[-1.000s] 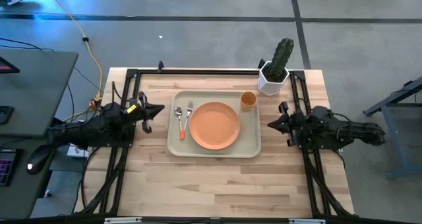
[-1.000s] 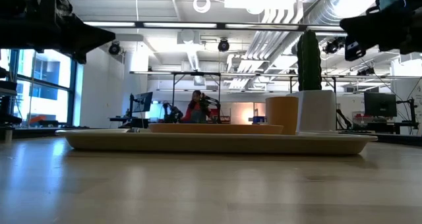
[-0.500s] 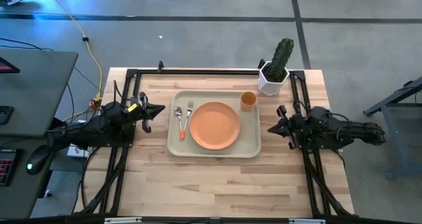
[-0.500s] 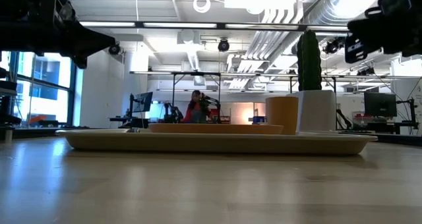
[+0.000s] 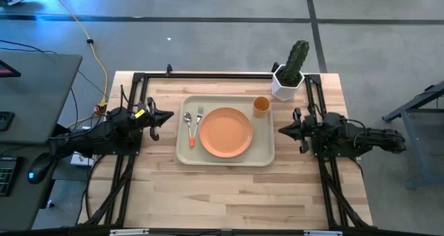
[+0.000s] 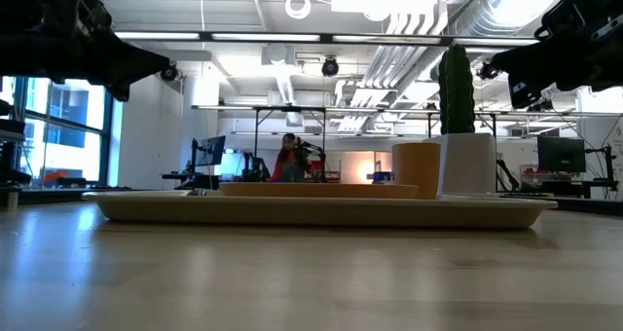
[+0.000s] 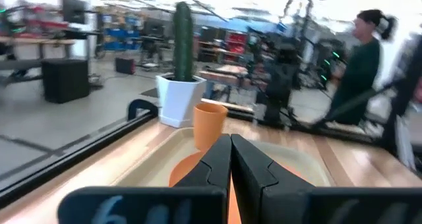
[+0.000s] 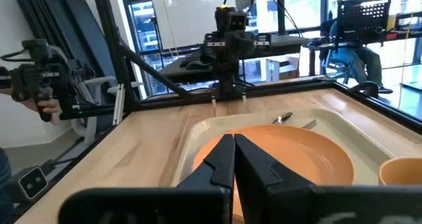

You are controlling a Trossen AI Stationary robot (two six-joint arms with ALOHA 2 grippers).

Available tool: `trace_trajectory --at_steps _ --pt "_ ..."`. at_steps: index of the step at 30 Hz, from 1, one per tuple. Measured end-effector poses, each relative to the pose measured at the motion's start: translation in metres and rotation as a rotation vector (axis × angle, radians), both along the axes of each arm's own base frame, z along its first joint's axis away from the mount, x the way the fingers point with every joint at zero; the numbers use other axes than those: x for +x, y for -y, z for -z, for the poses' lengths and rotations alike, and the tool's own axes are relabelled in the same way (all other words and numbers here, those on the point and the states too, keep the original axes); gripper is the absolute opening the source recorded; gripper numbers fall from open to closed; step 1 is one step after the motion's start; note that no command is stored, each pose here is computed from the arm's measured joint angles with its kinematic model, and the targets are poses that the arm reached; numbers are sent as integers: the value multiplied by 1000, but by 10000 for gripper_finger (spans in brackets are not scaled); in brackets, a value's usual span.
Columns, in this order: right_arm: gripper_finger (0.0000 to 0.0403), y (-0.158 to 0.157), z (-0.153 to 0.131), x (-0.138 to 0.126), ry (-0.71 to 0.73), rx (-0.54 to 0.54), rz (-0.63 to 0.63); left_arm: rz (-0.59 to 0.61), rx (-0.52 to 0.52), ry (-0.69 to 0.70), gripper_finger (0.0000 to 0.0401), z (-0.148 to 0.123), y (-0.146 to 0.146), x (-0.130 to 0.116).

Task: Pick and place plate/cup/fork/spoon on tray
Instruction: Return to Home Position

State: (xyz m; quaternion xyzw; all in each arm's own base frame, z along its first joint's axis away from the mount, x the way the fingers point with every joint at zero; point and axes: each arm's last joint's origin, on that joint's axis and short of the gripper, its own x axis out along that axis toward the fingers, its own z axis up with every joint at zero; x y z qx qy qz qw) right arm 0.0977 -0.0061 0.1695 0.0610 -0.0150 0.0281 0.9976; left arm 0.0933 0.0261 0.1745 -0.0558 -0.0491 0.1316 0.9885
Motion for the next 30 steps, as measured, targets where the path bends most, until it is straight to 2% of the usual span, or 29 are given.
trace_trajectory --at_steps 2,8,15,21,24,30 --pt "0 0 0 0 -5 -3 15 37 29 -34 0 2 1 0" --pt "0 1 1 0 -8 -15 27 78 14 -87 0 7 2 3" --pt "0 1 1 0 -13 7 43 79 98 64 0 -9 2 2" --pt "0 1 1 0 -13 7 43 187 82 -44 0 2 8 5" --pt "0 1 1 0 -13 7 43 178 125 -52 0 2 8 5" --pt "0 1 1 0 -13 7 43 141 78 -40 1 1 7 5"
